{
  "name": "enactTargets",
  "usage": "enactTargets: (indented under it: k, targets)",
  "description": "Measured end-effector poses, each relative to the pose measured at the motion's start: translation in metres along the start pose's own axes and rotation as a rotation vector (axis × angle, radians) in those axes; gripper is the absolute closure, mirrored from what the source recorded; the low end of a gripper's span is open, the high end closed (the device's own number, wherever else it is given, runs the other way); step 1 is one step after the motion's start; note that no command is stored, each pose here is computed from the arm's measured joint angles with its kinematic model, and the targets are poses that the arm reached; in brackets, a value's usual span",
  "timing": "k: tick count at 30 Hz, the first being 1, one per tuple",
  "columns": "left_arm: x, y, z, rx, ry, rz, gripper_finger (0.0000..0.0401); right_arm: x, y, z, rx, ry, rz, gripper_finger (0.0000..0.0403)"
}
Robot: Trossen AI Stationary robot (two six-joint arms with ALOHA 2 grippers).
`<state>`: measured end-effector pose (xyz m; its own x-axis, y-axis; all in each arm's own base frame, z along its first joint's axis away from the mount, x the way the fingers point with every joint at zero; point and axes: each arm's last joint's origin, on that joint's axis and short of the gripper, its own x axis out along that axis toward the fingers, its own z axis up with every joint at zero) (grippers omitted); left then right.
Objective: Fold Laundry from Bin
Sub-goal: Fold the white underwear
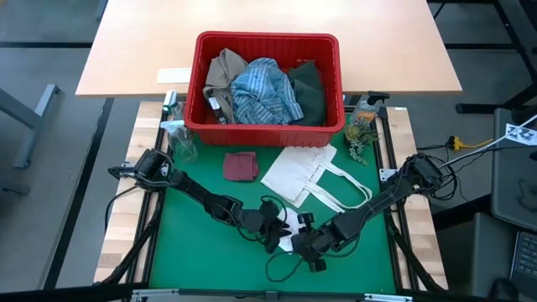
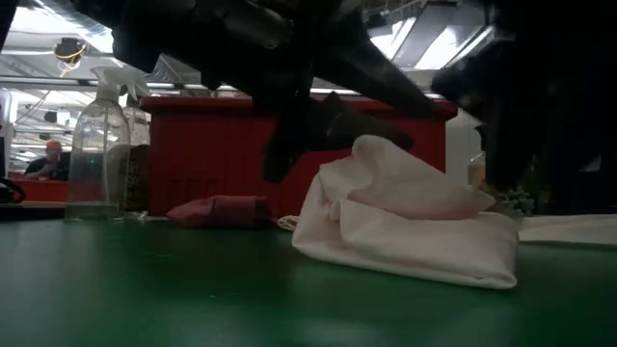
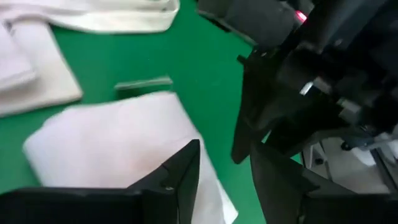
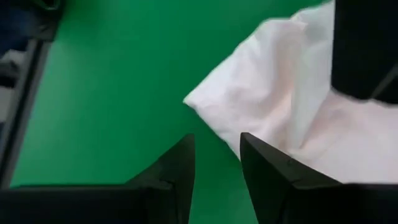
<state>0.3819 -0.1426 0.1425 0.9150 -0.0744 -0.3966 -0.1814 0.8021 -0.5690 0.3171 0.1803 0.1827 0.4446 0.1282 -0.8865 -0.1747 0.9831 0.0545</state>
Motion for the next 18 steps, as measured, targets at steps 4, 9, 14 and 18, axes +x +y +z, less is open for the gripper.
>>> enactTargets:
  k: [4,9,14,18]
  targets:
    - [-0.001,-0.004,0.004,0.083,-0.028,-0.033,0.0255,-0.017,0.01,0.007,-0.064,0.048,-0.034,0.0276]
    - [-0.006,-0.01,0.01,0.253,-0.01,-0.101,0.0255,-0.032,0.024,0.011,-0.151,0.041,-0.107,0.0276]
    - [-0.009,-0.012,0.011,0.336,0.024,-0.125,0.0256,-0.032,0.023,0.01,-0.173,0.012,-0.215,0.0276]
    - [-0.018,-0.009,0.012,0.392,0.114,-0.067,0.0256,-0.031,0.018,0.012,-0.162,-0.013,-0.262,0.0276]
